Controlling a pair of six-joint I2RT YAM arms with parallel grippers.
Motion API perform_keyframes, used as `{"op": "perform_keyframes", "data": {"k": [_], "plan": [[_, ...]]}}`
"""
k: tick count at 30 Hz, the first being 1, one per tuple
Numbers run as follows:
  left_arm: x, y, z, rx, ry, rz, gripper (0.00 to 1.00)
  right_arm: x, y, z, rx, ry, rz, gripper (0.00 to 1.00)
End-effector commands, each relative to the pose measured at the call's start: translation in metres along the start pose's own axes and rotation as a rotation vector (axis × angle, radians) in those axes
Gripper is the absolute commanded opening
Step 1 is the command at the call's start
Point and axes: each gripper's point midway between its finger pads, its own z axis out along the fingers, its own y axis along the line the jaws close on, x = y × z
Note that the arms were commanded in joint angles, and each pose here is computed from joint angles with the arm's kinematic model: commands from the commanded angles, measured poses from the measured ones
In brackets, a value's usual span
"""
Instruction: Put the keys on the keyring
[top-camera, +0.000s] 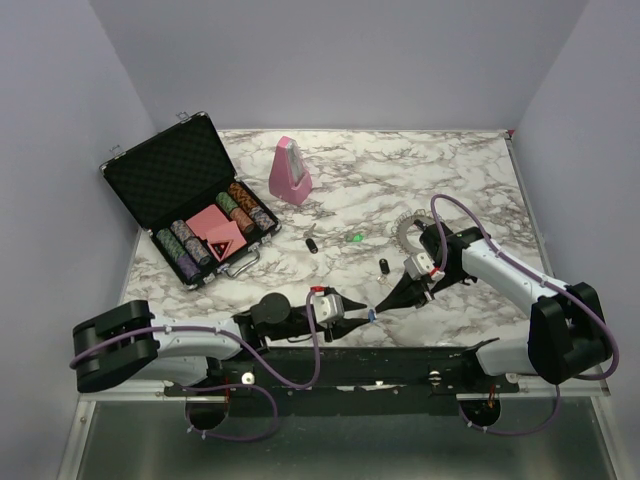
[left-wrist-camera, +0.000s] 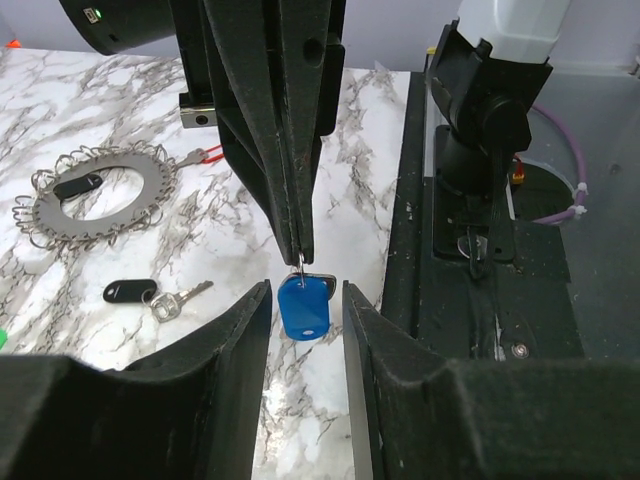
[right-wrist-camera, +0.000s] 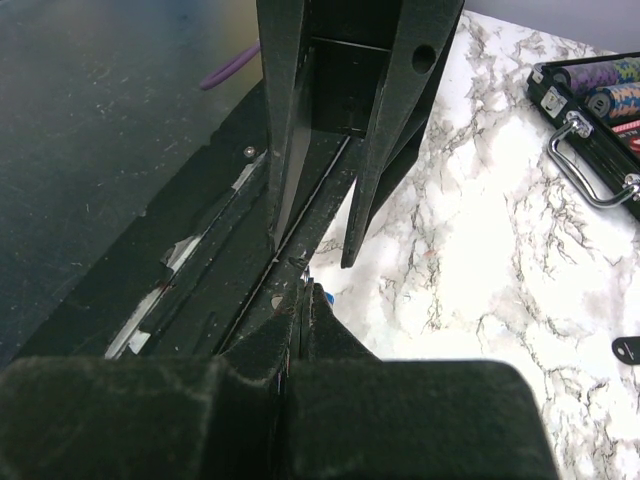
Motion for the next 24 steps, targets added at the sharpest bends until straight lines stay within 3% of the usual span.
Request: {"op": "perform_keyframes", "data": {"k": [1,10,24], "plan": [[-0.012,-0.001,0.009,0.018,-0.028,0.027,0.41,-0.017,-0.005,0.002,0.034,-0.097,-0.002,0.0],[-0.011,-0.001,0.017,0.028,-0.013,0.028,0.3,-0.017,-0.005,0.002,0.034,-0.099,0.007,0.0],[0.002,-0.002,0.014,0.029,0.02,0.013,0.29,-0.018,-0.005,0.002,0.036,-0.101,0.007,0.0]]}}
